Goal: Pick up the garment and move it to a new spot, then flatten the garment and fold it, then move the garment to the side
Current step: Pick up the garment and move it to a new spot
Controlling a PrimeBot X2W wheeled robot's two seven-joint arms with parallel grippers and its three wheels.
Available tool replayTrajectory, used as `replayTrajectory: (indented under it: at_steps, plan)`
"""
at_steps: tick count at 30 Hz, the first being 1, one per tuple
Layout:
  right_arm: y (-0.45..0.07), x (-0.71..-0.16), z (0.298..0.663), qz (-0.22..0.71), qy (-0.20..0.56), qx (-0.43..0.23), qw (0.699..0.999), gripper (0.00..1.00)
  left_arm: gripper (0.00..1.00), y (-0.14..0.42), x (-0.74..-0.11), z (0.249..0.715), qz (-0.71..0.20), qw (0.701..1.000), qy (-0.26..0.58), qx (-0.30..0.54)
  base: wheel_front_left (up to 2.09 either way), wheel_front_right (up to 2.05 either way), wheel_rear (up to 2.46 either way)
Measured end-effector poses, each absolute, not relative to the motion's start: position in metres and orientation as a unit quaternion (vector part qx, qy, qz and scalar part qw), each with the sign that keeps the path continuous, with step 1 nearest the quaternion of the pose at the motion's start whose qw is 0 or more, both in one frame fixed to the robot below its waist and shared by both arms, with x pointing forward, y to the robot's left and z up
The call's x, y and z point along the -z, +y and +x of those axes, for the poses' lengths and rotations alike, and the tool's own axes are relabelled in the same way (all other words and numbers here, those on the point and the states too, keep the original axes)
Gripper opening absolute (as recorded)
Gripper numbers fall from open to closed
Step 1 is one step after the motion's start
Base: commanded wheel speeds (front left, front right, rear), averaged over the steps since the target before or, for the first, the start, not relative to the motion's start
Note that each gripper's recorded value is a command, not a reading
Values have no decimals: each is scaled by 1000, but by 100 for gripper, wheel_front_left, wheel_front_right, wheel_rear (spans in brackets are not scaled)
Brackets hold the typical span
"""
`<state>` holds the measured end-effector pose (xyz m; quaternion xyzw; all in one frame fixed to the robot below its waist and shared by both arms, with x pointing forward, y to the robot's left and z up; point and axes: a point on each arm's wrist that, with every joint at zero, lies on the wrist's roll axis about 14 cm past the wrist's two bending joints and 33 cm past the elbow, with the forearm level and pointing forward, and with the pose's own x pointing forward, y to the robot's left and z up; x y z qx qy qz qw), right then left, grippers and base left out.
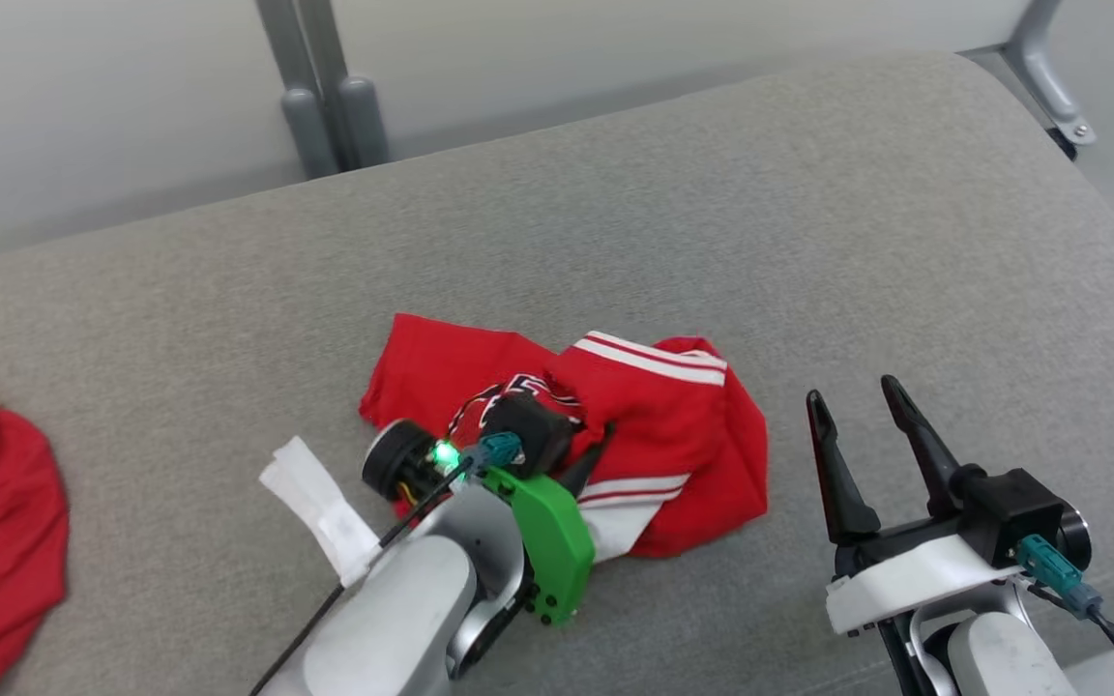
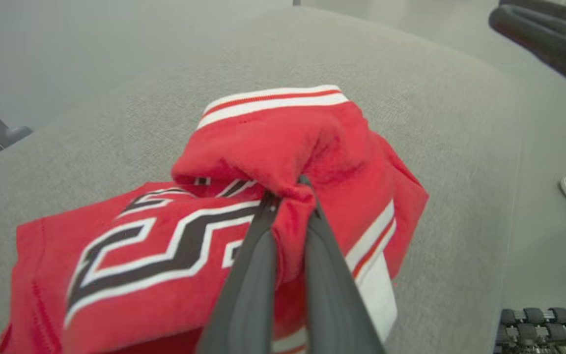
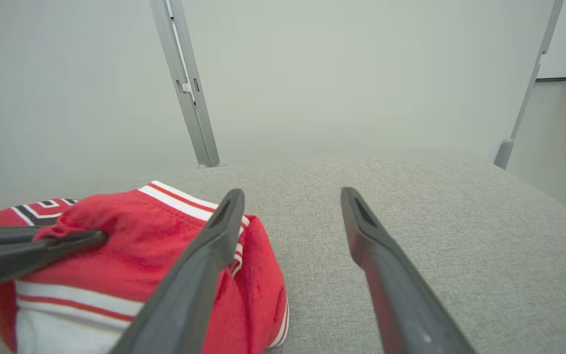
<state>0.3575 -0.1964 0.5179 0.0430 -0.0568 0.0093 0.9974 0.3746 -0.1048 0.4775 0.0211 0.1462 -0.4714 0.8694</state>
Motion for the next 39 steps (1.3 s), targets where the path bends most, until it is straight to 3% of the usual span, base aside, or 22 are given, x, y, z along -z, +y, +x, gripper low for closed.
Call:
replayTrajectory:
  at_steps: [5, 6, 7, 16, 21, 25, 32, 39]
  plan:
    - [-218, -514, 342, 41, -50, 31, 997, 100, 0, -116, -428, 366, 19, 861, 182, 474, 0, 0, 0]
    - [-223, -513, 339, 40, -49, 39, 997, 100, 67, -119, -426, 365, 19, 861, 175, 478, 0, 0, 0]
    - [-228, -512, 335, 39, -46, 48, 997, 100, 100, -122, -427, 365, 10, 862, 166, 480, 0, 0, 0]
    - [-256, -511, 308, 0, -41, 73, 997, 100, 100, -110, -476, 376, -94, 906, 77, 405, 0, 0, 0]
    - [-257, -521, 307, -21, -54, 59, 997, 100, 100, -44, -497, 386, -95, 947, 24, 306, 0, 0, 0]
    - [-242, -526, 317, -24, -64, 28, 997, 100, 100, 22, -469, 372, -73, 970, 50, 224, 0, 0, 0]
    - [-219, -523, 326, -23, -62, -11, 998, 100, 100, 101, -467, 354, -48, 990, 37, 124, 0, 0, 0]
    - [-202, -520, 330, -16, -60, -32, 998, 100, 100, 144, -481, 335, -39, 995, 5, 90, 0, 0, 0]
